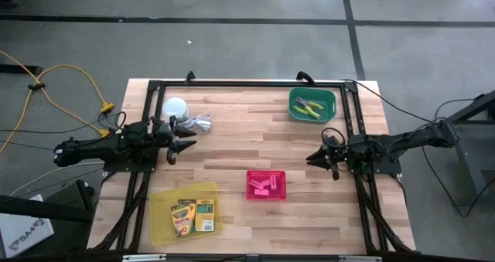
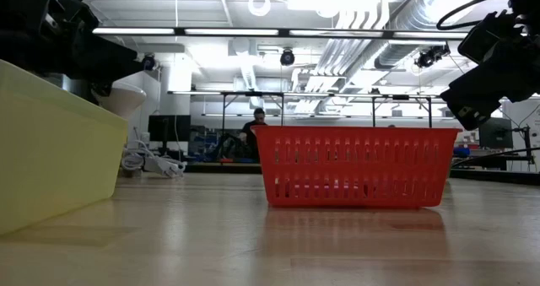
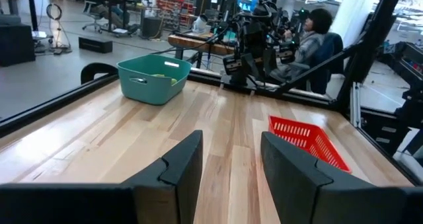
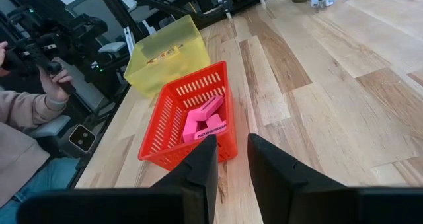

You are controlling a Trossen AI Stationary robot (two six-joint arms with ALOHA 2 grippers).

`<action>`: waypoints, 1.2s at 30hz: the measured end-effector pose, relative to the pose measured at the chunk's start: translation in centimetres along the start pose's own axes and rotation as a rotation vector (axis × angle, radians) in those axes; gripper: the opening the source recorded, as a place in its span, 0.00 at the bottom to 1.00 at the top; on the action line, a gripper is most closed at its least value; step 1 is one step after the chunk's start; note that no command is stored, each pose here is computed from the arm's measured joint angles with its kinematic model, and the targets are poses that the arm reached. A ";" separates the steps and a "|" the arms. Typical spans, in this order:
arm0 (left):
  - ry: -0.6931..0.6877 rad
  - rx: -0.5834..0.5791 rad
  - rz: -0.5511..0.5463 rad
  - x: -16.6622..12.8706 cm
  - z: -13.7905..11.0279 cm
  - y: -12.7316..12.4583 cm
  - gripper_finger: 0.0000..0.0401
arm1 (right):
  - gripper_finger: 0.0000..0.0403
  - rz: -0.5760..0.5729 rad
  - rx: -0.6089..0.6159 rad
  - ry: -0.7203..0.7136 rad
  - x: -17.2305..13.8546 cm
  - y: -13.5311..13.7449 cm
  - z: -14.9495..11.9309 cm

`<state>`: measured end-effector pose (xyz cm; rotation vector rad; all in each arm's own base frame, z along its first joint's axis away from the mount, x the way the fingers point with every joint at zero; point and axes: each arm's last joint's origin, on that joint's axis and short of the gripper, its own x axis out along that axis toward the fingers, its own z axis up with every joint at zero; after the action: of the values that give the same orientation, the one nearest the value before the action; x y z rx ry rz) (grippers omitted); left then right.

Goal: Pick & Place School Supplies
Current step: Return to Home Position

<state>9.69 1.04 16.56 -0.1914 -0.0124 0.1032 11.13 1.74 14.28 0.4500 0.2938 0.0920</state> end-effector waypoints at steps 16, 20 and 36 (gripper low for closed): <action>-0.007 0.012 0.005 0.0 0.1 0.0 0.37 | 0.18 0.000 0.000 0.000 0.0 0.0 0.0; -0.010 0.012 0.004 0.0 0.1 0.0 0.37 | 0.18 0.000 0.000 0.000 0.0 0.0 0.0; -0.010 0.012 0.004 0.0 0.1 0.0 0.37 | 0.18 0.000 0.000 0.000 0.0 0.0 0.0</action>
<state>9.69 1.06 16.64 -0.1788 -0.0214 0.1081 11.13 1.75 14.28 0.4500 0.2938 0.0923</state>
